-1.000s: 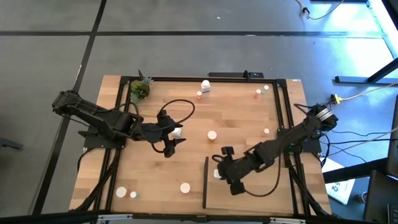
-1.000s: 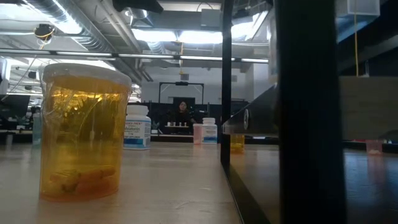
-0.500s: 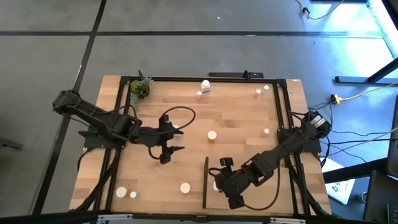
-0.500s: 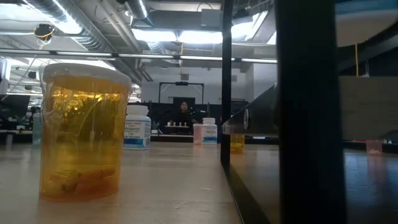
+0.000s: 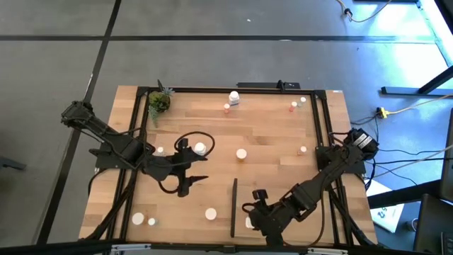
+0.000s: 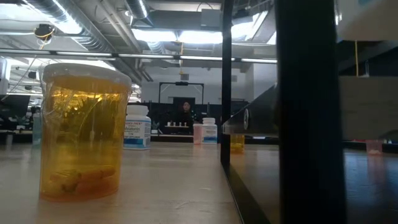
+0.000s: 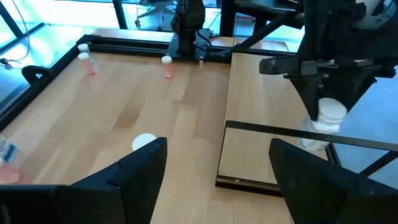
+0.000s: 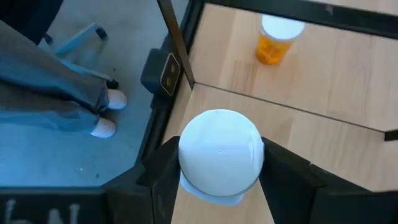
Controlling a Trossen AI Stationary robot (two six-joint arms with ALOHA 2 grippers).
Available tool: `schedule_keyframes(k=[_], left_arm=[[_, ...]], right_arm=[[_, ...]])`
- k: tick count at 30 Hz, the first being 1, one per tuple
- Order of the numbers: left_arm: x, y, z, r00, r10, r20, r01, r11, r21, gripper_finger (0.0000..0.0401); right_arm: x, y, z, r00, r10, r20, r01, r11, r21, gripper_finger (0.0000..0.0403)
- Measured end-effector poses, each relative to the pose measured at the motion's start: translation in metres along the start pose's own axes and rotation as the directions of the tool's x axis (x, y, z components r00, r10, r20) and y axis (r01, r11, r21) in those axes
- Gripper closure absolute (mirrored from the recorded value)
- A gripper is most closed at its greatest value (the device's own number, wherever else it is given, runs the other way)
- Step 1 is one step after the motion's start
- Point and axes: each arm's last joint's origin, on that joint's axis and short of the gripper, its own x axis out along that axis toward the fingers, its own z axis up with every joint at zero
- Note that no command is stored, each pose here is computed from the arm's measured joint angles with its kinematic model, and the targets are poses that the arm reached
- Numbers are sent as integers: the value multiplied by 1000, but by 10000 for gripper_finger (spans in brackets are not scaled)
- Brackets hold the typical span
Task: Pick and place medicine bottles onto shelf by color
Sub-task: Put the middle white pill bottle on the shelf
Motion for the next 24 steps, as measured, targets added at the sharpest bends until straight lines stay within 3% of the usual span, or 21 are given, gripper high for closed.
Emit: schedule_keyframes(k=[12,24], left_arm=[[0,0,0,1000,1,0,-1,1000,7,124],[0,-1,-1,999,-37,-16,37,999,17,124]], right_arm=[[19,-5,-20,999,-36,-18,37,998,45,211],[21,-1,-14,998,0,61,-2,999,36,211]])
